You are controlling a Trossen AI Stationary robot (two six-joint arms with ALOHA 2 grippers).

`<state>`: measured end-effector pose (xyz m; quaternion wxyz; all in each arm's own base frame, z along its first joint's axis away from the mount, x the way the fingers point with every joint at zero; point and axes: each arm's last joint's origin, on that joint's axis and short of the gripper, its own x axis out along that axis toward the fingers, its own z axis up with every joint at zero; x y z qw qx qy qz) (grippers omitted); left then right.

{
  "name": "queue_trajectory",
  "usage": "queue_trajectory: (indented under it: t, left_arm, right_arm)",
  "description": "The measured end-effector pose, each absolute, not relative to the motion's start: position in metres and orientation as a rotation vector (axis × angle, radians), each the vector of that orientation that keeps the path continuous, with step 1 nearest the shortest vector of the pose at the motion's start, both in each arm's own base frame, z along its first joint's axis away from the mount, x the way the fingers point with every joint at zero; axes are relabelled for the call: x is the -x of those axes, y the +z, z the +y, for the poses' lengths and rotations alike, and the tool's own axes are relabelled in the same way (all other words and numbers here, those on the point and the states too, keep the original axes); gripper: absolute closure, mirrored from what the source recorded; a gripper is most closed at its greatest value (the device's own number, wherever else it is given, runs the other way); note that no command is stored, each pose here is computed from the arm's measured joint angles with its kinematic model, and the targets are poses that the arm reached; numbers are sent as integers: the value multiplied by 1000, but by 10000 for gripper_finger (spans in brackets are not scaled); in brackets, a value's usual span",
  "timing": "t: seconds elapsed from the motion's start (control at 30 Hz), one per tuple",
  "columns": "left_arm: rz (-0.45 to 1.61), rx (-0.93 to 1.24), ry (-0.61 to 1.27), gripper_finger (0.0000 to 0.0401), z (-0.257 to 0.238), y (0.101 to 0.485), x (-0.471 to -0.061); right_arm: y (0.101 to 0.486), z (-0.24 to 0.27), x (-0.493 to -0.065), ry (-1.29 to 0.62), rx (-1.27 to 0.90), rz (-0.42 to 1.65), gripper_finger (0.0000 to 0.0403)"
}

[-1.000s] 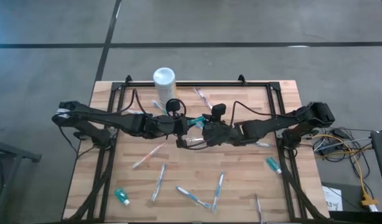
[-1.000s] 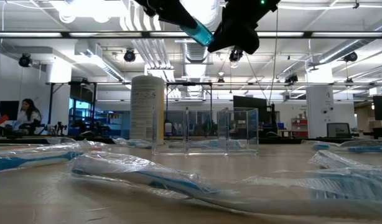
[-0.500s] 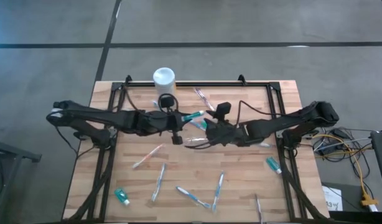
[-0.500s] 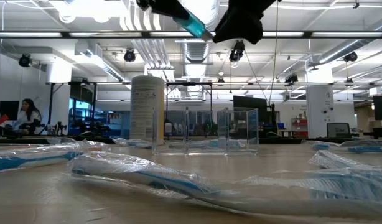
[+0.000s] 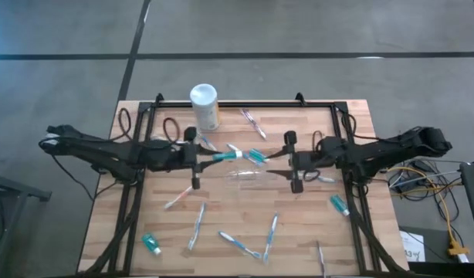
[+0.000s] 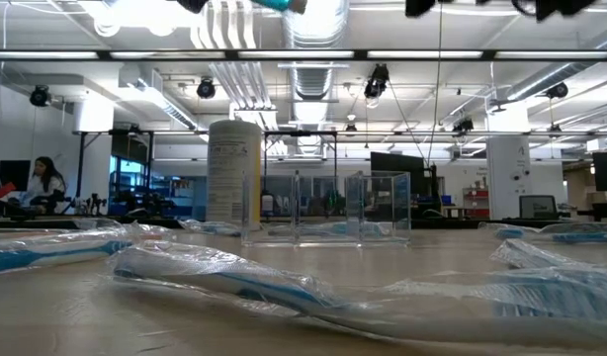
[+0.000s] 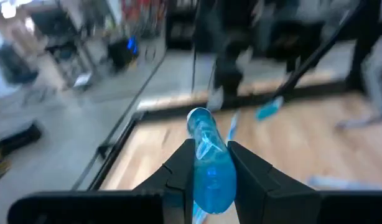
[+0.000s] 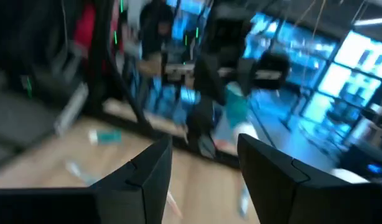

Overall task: Pick & Place toothbrushing station
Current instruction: Put the blue mouthwash into the transparent organizer

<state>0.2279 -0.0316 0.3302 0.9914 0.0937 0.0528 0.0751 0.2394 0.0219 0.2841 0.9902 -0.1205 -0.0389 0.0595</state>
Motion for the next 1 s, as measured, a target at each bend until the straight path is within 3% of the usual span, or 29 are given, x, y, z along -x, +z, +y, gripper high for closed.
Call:
queue_trajectory:
  t: [0.13, 0.33, 0.77, 1.0]
  left_arm:
    - [-45, -153, 86, 326, -33, 309, -222]
    - [-106, -168, 79, 326, -33, 296, -225]
    - [-82, -202, 55, 326, -36, 304, -238]
    - [-63, -207, 50, 326, -35, 301, -239]
  right_arm:
    - [263, 8, -233, 117, 115, -158, 214]
    - [243, -3, -247, 77, 75, -142, 192]
    - [261, -4, -302, 104, 82, -94, 121]
    - [275, -4, -312, 109, 65, -75, 111]
